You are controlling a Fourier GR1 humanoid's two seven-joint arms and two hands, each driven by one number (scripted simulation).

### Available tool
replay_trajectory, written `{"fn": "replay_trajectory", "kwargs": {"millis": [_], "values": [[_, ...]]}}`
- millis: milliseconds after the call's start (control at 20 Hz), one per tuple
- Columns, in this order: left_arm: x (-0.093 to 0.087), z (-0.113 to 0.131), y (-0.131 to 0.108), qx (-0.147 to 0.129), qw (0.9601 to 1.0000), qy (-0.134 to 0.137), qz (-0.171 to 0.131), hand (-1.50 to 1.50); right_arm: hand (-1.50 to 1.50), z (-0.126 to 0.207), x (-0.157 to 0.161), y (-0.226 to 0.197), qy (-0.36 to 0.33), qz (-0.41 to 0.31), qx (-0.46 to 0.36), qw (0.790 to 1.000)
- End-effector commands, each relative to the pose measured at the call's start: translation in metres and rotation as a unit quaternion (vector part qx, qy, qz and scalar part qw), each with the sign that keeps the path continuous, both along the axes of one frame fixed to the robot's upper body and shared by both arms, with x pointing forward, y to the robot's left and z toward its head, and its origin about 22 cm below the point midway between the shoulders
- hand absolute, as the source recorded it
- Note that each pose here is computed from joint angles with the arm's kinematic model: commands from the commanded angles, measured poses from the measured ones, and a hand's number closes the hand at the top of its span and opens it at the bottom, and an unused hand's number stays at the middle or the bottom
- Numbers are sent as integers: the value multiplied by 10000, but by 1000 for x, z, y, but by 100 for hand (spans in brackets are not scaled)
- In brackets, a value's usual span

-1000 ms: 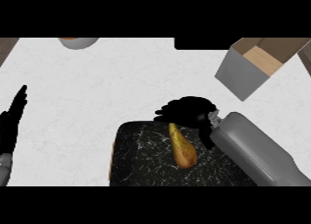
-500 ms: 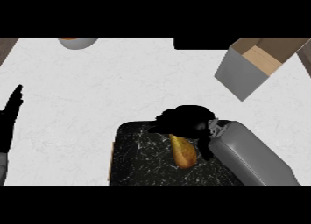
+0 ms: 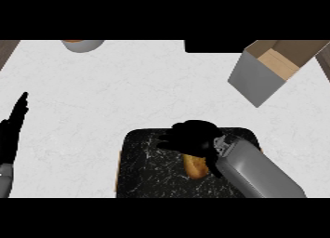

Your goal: Pick the pear from the tray and place it in the cardboard box

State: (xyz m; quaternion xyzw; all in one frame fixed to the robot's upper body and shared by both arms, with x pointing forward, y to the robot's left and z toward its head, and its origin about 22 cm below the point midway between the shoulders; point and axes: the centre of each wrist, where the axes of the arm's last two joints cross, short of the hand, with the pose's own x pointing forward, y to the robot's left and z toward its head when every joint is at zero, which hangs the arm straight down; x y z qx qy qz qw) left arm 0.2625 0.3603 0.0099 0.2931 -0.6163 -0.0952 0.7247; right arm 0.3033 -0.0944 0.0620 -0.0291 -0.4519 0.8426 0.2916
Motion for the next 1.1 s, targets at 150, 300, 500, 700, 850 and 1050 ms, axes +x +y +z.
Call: {"fn": "replay_trajectory", "kwargs": {"millis": [150, 300, 500, 700, 850, 1050], "values": [[2, -6, 2, 61, 10000, -69, -17, 0, -150, -28, -6, 13, -33, -241, -281, 9993], [10, 15, -2, -5, 9999, -89, 53, 0, 150, -45, -10, 8, -442, -62, -12, 9990], [-2, 0, -2, 20, 10000, -52, -17, 0, 150, -27, 7, 14, -978, -75, 612, 9933], [-7, 5, 3, -45, 10000, 14, -17, 0, 150, -40, 10, 19, -1362, -61, 786, 9875], [-12, 6, 11, 20, 9996, -99, 250, 0, 150, -9, 42, -146, -1712, -2230, 822, 9561], [-20, 2, 18, 14, 9989, -45, 470, 0, 150, 18, 40, -269, -1945, -4123, 804, 8864]]}}
